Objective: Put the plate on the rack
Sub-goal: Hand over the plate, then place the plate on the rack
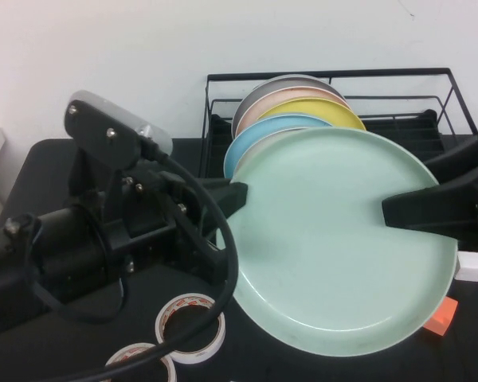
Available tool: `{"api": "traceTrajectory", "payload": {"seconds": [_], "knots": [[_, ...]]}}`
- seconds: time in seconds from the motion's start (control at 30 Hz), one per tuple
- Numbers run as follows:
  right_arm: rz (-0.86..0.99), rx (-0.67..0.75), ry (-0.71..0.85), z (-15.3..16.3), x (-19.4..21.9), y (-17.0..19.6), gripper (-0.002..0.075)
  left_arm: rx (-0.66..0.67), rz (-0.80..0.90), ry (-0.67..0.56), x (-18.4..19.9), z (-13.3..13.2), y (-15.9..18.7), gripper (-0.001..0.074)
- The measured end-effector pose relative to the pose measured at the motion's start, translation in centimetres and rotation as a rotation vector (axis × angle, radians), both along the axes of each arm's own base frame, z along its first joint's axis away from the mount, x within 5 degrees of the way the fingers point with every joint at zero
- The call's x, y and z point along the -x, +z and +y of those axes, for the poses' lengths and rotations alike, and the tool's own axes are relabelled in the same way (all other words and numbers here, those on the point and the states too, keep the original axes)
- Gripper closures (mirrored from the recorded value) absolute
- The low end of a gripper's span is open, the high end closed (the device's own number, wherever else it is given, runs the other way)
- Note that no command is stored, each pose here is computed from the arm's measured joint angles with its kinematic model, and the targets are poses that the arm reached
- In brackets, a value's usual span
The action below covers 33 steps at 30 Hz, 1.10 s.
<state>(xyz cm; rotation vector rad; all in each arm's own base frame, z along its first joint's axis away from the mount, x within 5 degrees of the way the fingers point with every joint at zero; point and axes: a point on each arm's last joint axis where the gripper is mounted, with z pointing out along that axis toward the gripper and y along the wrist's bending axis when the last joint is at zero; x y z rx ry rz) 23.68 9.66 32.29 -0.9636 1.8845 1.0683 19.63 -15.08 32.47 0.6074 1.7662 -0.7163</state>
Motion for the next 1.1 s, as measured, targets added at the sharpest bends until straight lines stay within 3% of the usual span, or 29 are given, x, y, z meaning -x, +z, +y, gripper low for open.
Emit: {"api": "traceTrajectory", "payload": {"seconds": [0.1,0.23,0.4,0.63,0.73,0.93,1.0,1.1], "knots": [[0.023,-0.001,0.004,0.0,-0.2,-0.3,0.0374,0.0,0.013,-0.023,-0.1,-0.3,-0.3,0.073],[0.032,-0.001,0.0,0.0,-0.3,-0.4,0.0581,-0.005,0.023,-0.038,-0.4,-0.7,-0.5,0.0729],[0.015,0.017,-0.022,-0.1,-0.5,-0.6,0.0596,0.002,0.021,-0.051,-0.5,-0.8,-0.3,0.0674],[-0.086,0.053,-0.009,-0.2,-0.8,-0.6,0.0605,0.016,0.03,-0.05,-0.4,-0.8,-0.2,0.0335],[-0.162,0.091,-0.045,-0.4,-1.4,-0.7,0.0605,0.016,0.0,0.004,-0.2,-0.1,0.5,0.0285],[-0.413,0.181,-0.069,-0.8,-2.7,1.1,0.0605,0.058,-0.107,0.228,1.2,3.1,3.5,0.0321],[-0.519,0.205,-0.047,-0.8,-3.1,2.3,0.0605,0.095,-0.128,0.296,2.0,4.3,4.5,0.0385],[-0.641,0.221,-0.032,-0.7,-4.2,4.2,0.0605,0.127,-0.144,0.358,3.5,5.8,4.6,0.058]]}}
